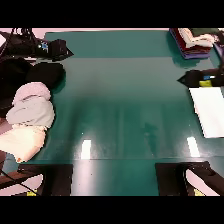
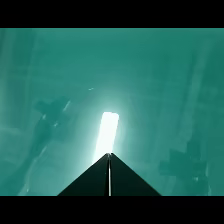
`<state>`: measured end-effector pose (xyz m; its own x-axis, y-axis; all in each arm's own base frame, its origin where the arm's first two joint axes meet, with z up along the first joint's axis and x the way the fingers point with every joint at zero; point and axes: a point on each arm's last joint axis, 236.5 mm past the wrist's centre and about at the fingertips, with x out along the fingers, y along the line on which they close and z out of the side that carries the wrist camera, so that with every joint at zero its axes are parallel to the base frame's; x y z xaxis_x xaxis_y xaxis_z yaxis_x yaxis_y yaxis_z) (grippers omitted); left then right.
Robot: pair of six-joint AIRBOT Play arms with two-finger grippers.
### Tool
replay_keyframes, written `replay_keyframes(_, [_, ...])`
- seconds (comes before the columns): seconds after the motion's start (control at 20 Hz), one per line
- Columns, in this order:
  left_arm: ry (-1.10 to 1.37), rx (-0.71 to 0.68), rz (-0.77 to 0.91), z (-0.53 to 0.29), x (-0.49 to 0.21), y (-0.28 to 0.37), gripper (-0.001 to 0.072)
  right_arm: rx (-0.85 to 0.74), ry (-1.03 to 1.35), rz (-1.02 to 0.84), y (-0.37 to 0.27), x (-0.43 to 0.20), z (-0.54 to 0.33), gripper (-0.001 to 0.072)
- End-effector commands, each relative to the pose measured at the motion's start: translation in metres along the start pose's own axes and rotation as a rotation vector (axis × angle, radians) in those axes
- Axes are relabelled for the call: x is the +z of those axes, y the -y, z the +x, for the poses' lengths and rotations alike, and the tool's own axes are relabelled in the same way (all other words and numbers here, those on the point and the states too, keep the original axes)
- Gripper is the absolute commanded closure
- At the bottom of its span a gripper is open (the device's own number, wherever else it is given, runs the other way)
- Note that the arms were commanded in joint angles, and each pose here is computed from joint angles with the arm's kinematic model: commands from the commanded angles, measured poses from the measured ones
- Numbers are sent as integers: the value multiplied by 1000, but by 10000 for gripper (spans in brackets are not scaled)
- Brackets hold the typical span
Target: Fold the shirts.
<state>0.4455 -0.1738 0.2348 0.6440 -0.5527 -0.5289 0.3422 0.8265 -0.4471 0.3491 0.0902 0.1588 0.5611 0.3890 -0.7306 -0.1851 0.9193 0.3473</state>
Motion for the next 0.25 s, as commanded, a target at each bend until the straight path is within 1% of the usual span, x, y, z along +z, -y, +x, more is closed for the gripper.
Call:
replay_keyframes(0.0, [48, 4, 0, 0, 11, -1, 682, 93, -21, -118, -52, -10, 10, 699])
replay_keyframes(0.2, [89, 7, 0, -1, 21, -2, 682, 108, -23, -132, -60, -12, 11, 699])
